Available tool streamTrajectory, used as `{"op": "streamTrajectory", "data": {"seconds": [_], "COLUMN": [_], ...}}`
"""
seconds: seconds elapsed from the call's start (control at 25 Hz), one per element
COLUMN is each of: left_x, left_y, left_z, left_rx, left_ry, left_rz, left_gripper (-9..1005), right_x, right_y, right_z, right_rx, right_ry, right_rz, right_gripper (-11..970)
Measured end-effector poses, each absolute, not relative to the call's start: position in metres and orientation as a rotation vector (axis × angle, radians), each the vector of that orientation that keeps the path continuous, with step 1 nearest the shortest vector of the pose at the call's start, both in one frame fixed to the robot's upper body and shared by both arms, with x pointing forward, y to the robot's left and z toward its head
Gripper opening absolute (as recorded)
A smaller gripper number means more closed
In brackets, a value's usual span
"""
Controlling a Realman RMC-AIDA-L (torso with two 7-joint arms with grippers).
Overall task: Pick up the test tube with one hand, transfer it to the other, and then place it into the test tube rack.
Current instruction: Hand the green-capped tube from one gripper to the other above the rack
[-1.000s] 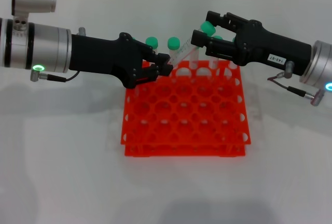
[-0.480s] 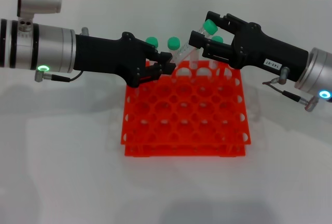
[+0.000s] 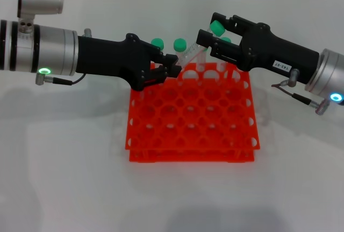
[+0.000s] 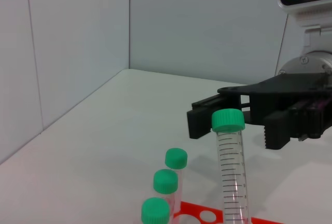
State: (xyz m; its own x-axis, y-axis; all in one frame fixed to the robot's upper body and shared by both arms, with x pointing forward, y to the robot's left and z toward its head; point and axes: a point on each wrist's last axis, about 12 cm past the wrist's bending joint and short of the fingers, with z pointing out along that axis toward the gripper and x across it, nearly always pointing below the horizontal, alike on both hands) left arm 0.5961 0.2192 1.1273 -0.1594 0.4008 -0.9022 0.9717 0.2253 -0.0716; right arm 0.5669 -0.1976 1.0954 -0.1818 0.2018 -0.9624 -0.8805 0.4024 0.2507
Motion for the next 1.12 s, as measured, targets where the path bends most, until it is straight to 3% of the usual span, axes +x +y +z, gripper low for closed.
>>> {"op": "streamTrajectory", "data": {"seconds": [0.04,0.24,0.48,0.68,1.04,1.12], "left_x": [0.5961,0.5956,0.5951,0.5945,0.5948,0.5957], "left_y": [0.2192,0.2182,0.2177,0.2164,0.2132,0.2128], "left_z": [1.1273,1.1267,1.1259,1.1252,1.1264,1.1292], "left_rx": [1.29,1.294,1.3,1.311,1.318,1.302], "left_ry": [1.702,1.702,1.706,1.706,1.719,1.736], "left_rz": [-0.902,-0.904,-0.905,-0.906,-0.92,-0.934], "left_gripper": [183,183,183,183,182,182], "right_x": [0.5671,0.5675,0.5678,0.5688,0.5714,0.5716], "right_y": [-0.1969,-0.1941,-0.1938,-0.1926,-0.189,-0.1891], "right_z": [1.0958,1.0967,1.0974,1.0988,1.0982,1.0984], "right_rx": [-0.658,-0.671,-0.668,-0.672,-0.689,-0.688], "right_ry": [1.423,1.421,1.421,1.417,1.433,1.433], "right_rz": [1.102,1.11,1.115,1.116,1.107,1.107], "right_gripper": [812,605,479,459,267,266]}}
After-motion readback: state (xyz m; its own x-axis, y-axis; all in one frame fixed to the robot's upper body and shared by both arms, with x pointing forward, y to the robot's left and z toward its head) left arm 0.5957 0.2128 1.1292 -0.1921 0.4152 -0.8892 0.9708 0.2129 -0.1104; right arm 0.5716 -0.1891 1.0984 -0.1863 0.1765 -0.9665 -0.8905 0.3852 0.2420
